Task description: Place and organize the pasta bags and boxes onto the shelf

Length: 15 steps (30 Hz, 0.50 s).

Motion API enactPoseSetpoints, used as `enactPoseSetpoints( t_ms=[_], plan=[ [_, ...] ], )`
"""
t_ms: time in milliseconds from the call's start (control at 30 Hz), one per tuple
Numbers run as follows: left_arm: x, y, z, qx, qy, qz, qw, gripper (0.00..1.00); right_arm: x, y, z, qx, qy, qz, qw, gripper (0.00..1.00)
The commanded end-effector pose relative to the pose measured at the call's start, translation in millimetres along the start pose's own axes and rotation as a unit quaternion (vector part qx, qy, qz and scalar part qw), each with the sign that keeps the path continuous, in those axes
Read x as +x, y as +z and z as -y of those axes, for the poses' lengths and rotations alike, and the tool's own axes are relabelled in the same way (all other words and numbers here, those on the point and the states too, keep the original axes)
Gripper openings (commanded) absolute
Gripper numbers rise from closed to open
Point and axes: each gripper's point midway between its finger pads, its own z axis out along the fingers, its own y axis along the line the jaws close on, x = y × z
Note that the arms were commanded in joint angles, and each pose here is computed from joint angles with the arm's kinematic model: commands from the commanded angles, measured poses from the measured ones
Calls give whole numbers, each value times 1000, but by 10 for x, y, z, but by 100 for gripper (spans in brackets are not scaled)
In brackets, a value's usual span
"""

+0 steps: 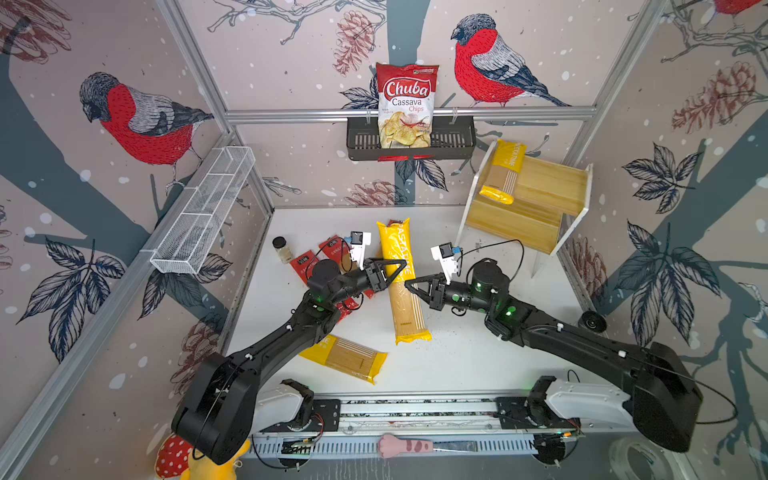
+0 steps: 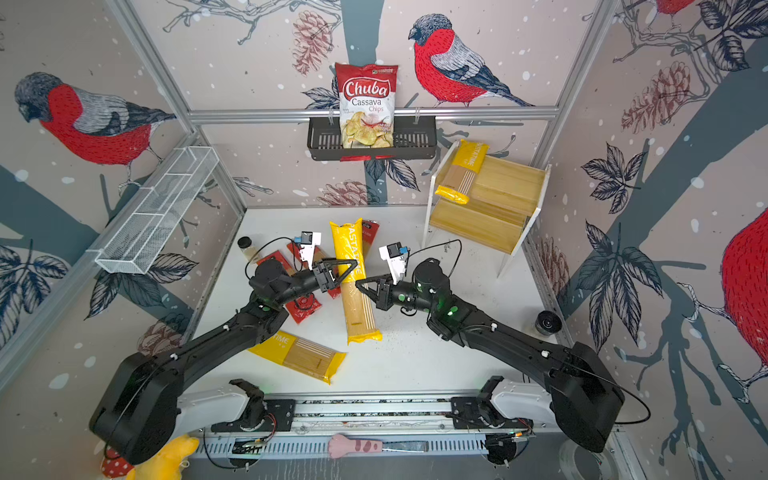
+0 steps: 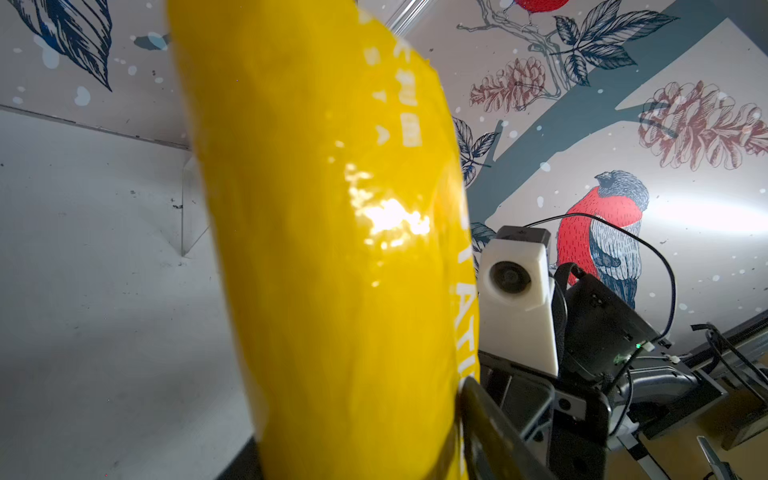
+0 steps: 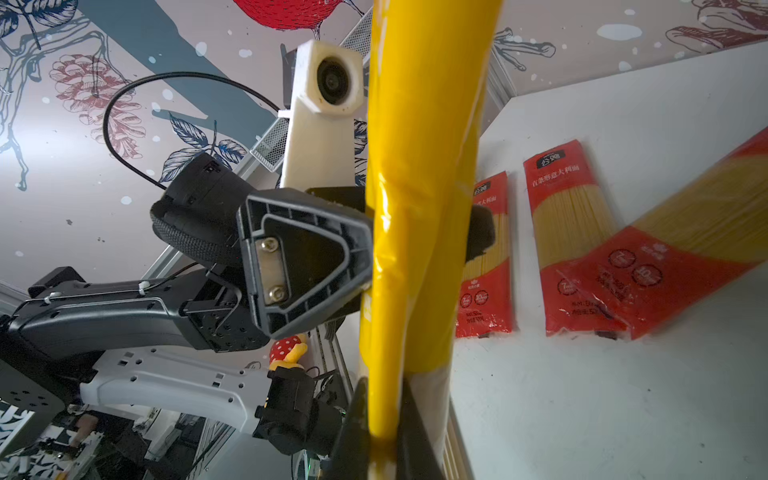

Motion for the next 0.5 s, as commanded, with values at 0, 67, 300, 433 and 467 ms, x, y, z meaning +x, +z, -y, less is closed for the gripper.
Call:
enactPoseSetpoints(
  t_ms=[0, 67, 300, 433, 467],
  plan=[
    [-117, -11, 268, 57, 24, 15, 998, 46, -202, -34, -353, -75, -40, 33, 996, 8],
    [-141, -11, 292, 60, 24, 19, 998, 40, -170, -33, -335, -78, -32, 32, 996, 9],
    [-187, 6, 319, 60, 29, 20, 998, 27, -98, -22, -221, -78, 1, 33, 996, 16],
    [-229, 2, 352, 61, 32, 26, 997, 20, -53, -10, -153, -71, 18, 34, 997, 20],
    [-239, -2, 365, 61, 33, 29, 997, 17, -42, -14, -145, -71, 21, 35, 997, 21]
  ],
)
